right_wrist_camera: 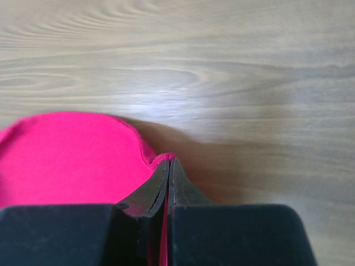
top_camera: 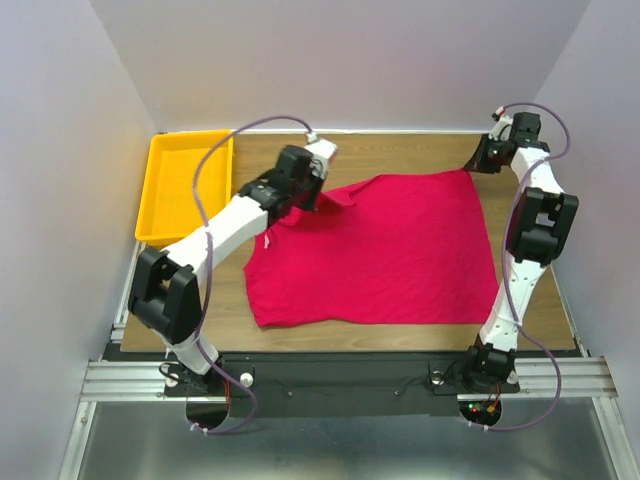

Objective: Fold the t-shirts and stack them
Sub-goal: Flatten the tshirt out

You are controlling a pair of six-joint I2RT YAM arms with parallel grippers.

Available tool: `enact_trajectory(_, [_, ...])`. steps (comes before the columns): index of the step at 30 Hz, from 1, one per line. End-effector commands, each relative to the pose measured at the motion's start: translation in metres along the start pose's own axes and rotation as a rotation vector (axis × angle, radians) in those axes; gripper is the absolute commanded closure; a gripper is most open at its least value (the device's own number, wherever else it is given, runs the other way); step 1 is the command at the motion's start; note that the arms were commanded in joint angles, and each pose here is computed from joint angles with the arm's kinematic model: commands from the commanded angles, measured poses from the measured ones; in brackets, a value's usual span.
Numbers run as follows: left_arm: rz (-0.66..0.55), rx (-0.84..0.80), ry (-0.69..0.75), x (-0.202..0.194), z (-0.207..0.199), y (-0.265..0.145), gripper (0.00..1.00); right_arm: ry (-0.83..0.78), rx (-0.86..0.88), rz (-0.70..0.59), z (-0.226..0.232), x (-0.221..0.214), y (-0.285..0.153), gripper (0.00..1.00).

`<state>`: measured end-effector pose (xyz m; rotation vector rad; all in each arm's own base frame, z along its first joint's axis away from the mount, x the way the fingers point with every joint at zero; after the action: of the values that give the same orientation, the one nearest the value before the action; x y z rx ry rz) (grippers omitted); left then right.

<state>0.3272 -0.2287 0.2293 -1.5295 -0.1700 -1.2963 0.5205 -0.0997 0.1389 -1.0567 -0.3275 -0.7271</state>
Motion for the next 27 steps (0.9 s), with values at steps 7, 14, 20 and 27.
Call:
enact_trajectory(7, [-0.336,0.183,-0.115,0.074,0.087,-0.069,1.0,-0.167,0.207,-0.231,0.078,0.043,-0.109,0.99])
enact_trajectory(14, [-0.547,0.233,0.0,0.125,0.099,-0.126,1.0,-0.272,0.245,-0.333,0.112,0.052,-0.167,0.99])
enact_trajectory(20, [-0.724,0.357,-0.006,0.147,0.107,-0.186,1.0,-0.359,0.267,-0.443,0.144,0.057,-0.223,0.99])
enact_trajectory(27, [-0.904,0.562,-0.056,0.159,0.119,-0.262,1.0,-0.463,0.195,-0.62,0.173,0.061,-0.294,0.99])
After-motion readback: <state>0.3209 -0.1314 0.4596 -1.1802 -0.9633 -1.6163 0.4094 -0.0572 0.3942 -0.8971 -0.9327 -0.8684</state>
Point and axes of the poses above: each gripper's point midway between its finger pads, its own y axis out along the fingers, its own z axis along the line the jaws close on, x = y × z, the point moved 8 cm from there along -y, back along the fingers, and after that the axes turned 10 degrees about y, right-handed, at the moved point
